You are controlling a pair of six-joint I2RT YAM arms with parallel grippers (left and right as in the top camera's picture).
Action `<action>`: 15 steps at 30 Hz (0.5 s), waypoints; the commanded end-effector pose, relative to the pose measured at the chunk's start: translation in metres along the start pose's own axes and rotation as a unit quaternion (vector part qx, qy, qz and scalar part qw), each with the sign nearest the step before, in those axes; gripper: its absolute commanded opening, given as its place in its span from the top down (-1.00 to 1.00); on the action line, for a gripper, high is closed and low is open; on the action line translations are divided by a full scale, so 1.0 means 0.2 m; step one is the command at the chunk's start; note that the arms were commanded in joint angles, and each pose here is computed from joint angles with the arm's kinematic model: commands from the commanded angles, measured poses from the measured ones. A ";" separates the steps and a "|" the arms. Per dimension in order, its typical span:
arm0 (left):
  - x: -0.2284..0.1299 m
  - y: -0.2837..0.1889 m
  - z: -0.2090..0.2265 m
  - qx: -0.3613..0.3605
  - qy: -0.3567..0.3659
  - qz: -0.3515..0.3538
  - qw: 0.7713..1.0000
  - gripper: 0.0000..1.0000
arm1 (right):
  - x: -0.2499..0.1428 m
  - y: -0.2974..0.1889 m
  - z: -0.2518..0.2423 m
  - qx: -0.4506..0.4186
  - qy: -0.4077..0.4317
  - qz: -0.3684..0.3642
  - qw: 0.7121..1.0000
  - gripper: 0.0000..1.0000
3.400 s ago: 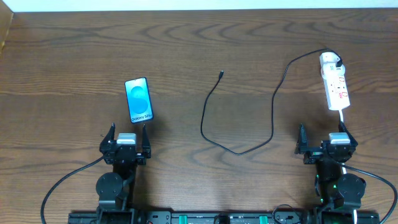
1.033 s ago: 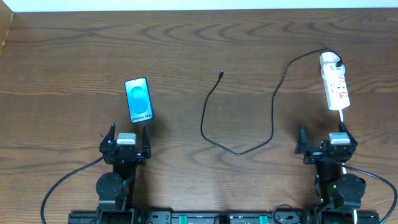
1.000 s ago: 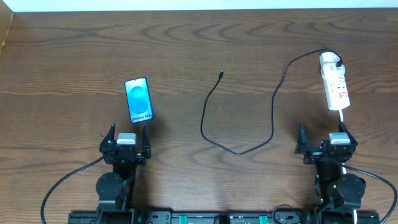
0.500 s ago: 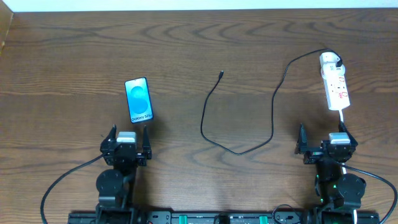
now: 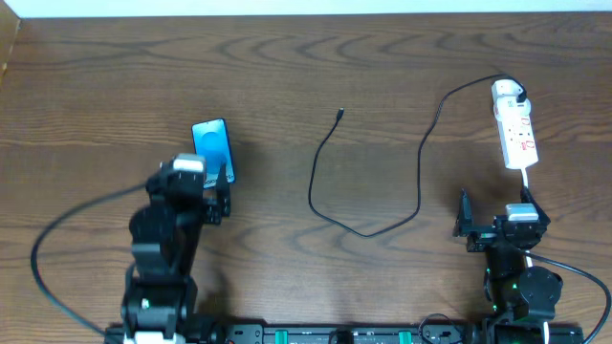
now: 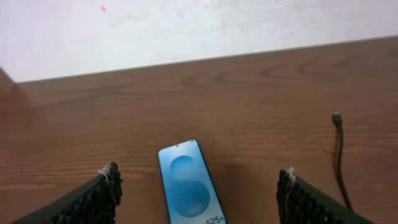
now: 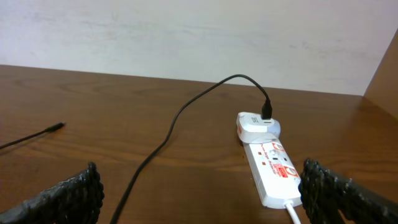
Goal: Plug charger to phone and switch on socket
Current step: 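Move the left gripper forward over the blue phone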
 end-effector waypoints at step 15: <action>0.27 0.23 -0.08 -0.004 -0.024 0.173 0.985 -0.62 | 0.00 0.00 0.00 0.001 0.006 0.000 1.000 -0.98</action>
Point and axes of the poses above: each gripper's point midway between its finger pads, its own y axis out along the fingers, its own z axis along the line the jaws close on, x = y × z, the point moved 2 cm from there along -y, back along the fingers, and after that the axes turned 14 degrees about -y, right-handed, at the moved point
